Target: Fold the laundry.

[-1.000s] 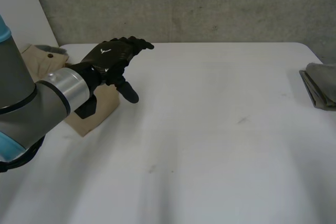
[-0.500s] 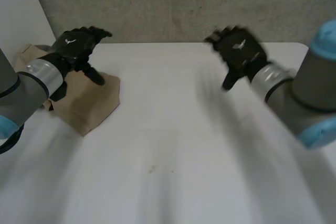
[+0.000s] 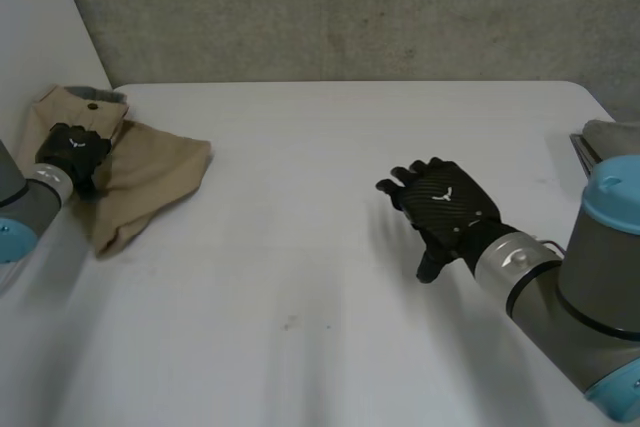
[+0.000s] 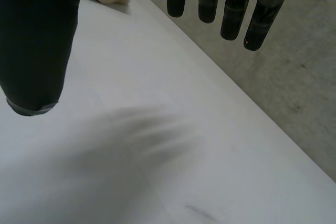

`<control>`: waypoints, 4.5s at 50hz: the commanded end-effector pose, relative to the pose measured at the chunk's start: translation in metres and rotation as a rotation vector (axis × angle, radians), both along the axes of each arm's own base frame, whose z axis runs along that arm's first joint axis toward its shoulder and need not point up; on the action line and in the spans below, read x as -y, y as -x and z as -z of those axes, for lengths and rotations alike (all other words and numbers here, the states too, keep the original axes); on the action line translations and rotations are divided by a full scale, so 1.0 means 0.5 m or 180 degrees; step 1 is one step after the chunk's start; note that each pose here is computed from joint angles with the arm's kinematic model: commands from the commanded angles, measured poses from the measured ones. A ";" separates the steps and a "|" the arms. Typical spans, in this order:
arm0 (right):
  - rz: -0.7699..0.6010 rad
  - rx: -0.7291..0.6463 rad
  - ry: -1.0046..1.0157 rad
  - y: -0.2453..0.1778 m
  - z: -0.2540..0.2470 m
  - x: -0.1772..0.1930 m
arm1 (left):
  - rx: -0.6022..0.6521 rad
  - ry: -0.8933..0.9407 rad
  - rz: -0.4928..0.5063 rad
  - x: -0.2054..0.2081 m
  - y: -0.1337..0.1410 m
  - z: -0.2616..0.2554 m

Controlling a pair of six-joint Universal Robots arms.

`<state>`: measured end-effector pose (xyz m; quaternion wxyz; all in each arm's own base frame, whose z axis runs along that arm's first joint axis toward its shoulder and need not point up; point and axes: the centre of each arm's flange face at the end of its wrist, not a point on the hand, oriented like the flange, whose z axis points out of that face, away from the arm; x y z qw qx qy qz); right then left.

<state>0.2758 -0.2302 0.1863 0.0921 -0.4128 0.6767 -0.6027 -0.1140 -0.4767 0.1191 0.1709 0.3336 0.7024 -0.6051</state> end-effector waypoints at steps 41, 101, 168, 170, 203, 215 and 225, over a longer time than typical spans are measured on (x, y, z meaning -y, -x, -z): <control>0.0549 0.0093 0.0292 0.087 -0.071 0.082 | -0.1780 -0.0766 0.1088 -0.419 0.354 -0.204; 0.0363 -0.0361 0.0206 0.040 -0.035 0.047 | -0.1599 -0.0250 0.1055 -0.337 0.403 -0.152; 0.1179 -0.0250 0.0360 0.150 -0.080 0.147 | -0.1641 -0.0356 0.2902 -0.686 0.603 -0.184; 0.1172 -0.0256 0.0369 0.150 -0.081 0.147 | -0.1651 -0.0273 0.2649 -0.632 0.580 -0.193; 0.0016 0.0320 -0.0083 0.026 -0.180 -0.068 | -0.1688 -0.0121 0.0911 -0.370 0.283 -0.209; -0.0467 -0.0024 -0.0459 -0.072 -0.077 -0.134 | -0.1808 -0.0188 0.0836 -0.354 0.272 -0.200; -0.0158 -0.0451 -0.0360 -0.061 -0.036 -0.134 | -0.1686 -0.0534 0.1094 -0.350 0.306 -0.125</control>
